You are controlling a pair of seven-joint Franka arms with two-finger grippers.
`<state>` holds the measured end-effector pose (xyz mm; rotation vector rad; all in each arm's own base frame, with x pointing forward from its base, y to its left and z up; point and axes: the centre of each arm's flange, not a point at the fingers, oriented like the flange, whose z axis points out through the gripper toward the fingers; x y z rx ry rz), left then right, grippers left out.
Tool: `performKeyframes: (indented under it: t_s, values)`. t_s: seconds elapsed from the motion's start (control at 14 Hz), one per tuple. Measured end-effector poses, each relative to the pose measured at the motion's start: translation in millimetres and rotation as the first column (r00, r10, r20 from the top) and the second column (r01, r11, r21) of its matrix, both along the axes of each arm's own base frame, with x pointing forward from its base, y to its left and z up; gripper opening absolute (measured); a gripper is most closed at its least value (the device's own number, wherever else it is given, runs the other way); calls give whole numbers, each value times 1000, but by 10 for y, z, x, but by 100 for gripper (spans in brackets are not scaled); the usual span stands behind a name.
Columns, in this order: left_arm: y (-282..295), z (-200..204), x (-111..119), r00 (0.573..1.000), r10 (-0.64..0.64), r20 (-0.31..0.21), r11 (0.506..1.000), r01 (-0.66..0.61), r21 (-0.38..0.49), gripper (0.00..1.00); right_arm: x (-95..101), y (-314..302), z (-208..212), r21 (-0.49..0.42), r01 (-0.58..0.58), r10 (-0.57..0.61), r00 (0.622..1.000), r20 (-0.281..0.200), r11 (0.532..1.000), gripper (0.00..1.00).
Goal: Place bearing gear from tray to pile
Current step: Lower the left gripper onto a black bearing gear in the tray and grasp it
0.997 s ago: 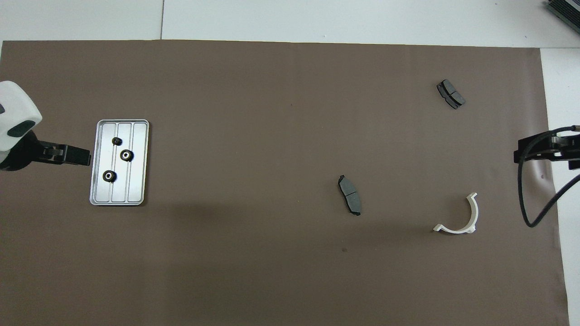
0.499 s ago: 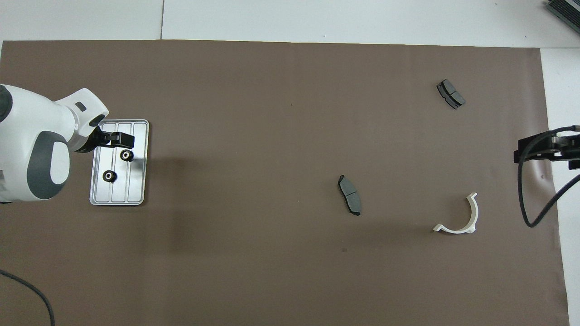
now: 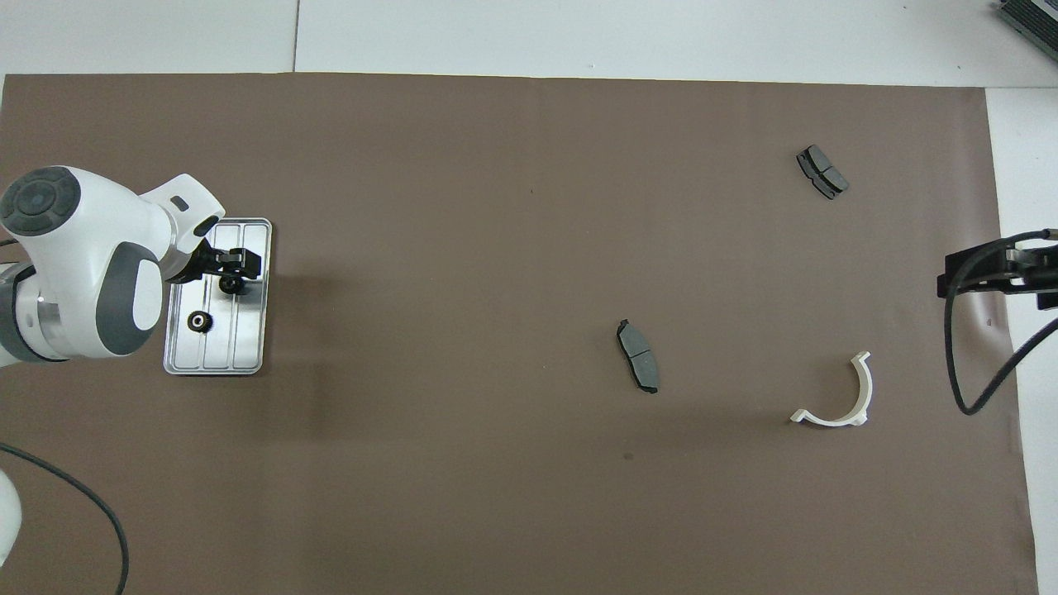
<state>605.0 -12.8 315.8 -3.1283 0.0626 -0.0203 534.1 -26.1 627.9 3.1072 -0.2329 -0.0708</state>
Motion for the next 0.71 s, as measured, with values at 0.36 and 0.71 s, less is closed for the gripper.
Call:
performKeyframes:
  t_s: [0.36, 0.71]
  values:
    - [181, -155, -90, 998, 67, -2, 998, -67, 0, 70, 0, 0, 0, 0, 0, 0, 1000, 0, 1000, 100]
    - [147, -169, -110, 991, 137, -1, 991, -137, -3, 60, 68, -10, 35, -3, 0, 0, 998, 59, 1000, 100]
